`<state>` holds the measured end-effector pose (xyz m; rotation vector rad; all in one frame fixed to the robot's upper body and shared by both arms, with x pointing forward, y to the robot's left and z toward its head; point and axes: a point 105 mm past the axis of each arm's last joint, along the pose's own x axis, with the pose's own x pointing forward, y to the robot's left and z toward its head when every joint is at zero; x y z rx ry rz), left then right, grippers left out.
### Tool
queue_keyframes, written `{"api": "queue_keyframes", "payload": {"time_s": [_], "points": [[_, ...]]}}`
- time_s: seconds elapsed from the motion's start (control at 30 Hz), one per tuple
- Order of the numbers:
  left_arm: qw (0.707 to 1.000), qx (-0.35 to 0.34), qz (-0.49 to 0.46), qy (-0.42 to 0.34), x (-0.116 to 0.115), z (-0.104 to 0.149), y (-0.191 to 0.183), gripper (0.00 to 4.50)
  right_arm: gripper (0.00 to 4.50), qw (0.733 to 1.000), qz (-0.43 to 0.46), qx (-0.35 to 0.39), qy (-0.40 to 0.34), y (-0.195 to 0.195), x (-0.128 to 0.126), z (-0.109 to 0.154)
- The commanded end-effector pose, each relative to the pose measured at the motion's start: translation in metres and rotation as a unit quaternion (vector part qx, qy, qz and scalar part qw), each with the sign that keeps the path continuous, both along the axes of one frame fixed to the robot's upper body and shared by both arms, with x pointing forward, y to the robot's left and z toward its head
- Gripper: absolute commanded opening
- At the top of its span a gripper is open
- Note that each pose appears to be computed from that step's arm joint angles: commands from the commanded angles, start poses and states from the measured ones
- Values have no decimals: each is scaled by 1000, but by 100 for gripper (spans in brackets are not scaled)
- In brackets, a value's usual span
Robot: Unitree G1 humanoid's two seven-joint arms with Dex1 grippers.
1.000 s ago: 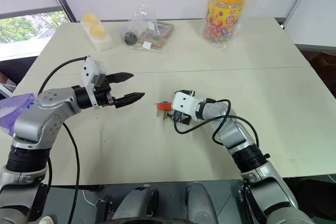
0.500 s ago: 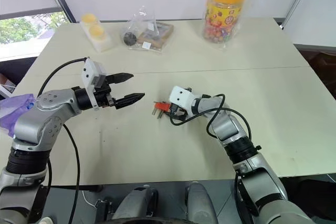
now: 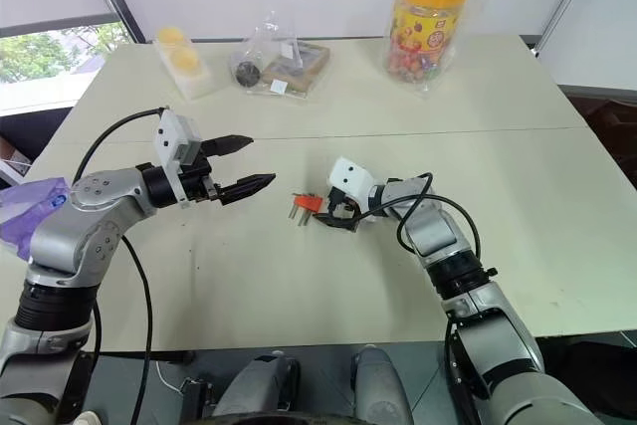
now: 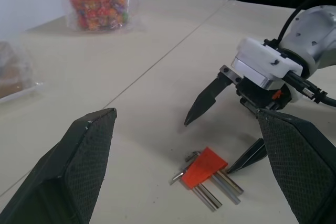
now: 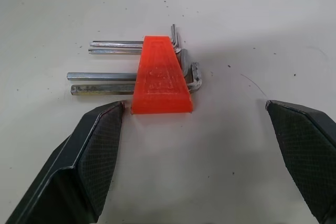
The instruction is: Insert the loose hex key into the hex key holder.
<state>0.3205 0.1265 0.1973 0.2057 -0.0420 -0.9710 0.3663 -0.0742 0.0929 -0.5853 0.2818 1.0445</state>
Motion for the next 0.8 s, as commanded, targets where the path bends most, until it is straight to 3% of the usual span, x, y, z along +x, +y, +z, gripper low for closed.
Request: {"api": "queue_keyframes", "payload": {"time_s": [0.03, 0.1, 0.27, 0.4, 0.53, 0.67, 0.8], "points": [[1000, -1, 6, -25, -1, 10, 2, 450, 395, 998, -6, -40, 52, -6, -7, -38], [1000, -1, 9, -26, -1, 10, 2, 450, 326, 998, -4, -40, 52, -5, -6, -39], [999, 1, 17, -28, 0, 9, 4, 450, 99, 998, -1, -43, 51, -3, -4, -42], [999, 0, 21, -26, 0, 9, 6, 450, 100, 998, -3, -54, 12, -4, 1, -36], [999, -10, 23, -21, 2, 12, 8, 450, 100, 990, 3, -88, -112, -11, 12, -12], [1000, -19, 17, -18, 8, 17, 4, 450, 100, 944, 36, -161, -284, -17, 18, 24], [999, -35, 0, -11, 15, 26, -3, 450, 100, 885, 59, -224, -405, -27, 21, 56]]}}
